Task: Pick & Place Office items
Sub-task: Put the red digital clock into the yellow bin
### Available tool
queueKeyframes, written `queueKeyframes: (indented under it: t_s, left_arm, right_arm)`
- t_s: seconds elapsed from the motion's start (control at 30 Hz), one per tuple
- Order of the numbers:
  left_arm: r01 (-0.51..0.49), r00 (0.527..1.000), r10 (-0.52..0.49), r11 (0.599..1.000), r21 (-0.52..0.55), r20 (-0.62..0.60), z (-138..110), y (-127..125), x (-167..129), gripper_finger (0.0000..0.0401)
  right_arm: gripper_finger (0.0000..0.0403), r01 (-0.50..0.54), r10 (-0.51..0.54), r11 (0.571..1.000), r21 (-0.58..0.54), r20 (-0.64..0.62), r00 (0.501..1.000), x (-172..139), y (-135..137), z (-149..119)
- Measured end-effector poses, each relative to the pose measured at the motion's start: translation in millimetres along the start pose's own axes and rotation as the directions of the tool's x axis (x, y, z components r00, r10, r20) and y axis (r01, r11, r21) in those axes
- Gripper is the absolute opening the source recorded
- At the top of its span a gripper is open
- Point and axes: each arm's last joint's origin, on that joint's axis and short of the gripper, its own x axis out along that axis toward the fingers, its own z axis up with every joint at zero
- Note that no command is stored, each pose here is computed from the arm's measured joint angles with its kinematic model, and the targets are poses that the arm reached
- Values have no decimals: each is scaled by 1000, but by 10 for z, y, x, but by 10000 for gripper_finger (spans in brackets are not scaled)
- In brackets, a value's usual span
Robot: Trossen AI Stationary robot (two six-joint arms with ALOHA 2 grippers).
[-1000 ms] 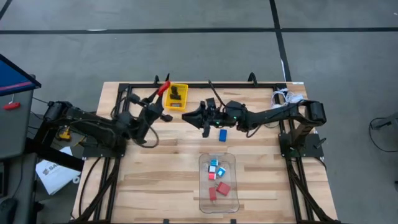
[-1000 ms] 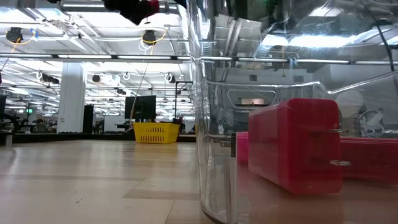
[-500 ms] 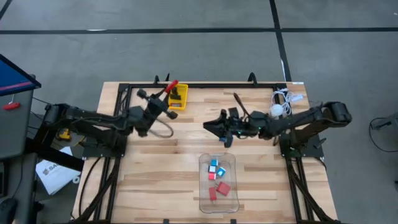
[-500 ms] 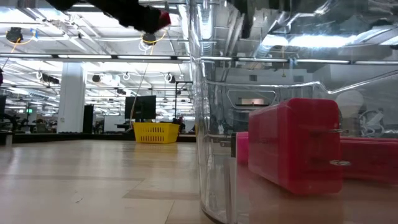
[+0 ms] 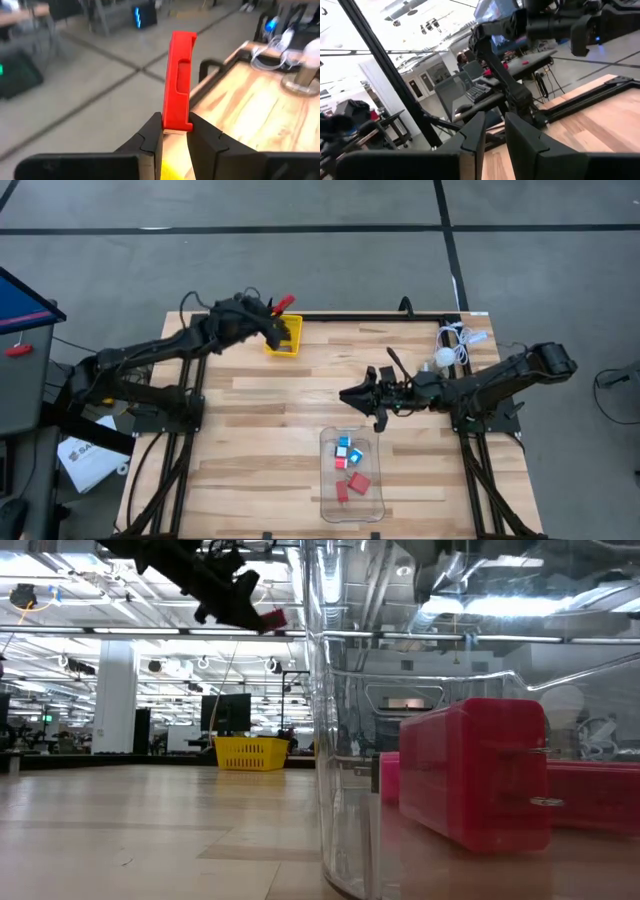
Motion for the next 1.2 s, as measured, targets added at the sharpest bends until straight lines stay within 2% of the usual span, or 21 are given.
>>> queueKeyframes:
  t_s: [0.1,0.23,0.37,0.53,0.77,1.0,1.2]
  left_arm:
    - [-34,995,29,998,-50,-99,-32,155,54,58]
    - [-38,977,9,990,-134,-214,-170,326,197,58]
    - [-57,946,9,989,-139,-323,-376,367,432,58]
    - [-53,932,-20,980,-191,-362,-561,320,706,58]
    - [-99,883,-3,976,-192,-470,-841,311,919,58]
    - [-137,869,0,961,-240,-495,-910,276,960,58]
    - [-151,869,-22,939,-308,-494,-894,147,930,58]
  right_arm:
    - [67,21,-21,1000,1,2,1000,-45,-24,-17]
    - [67,31,-31,1000,4,-7,1000,-83,-50,-54]
    - [67,37,-37,999,12,-15,999,-112,-36,-103]
    - [67,38,-38,999,11,-16,999,-131,19,-139]
    - [67,20,-20,1000,-7,-35,999,-158,114,-195]
    - [67,25,-26,999,-27,-42,999,-185,188,-240]
    - [67,28,-29,999,-25,-41,999,-196,215,-254]
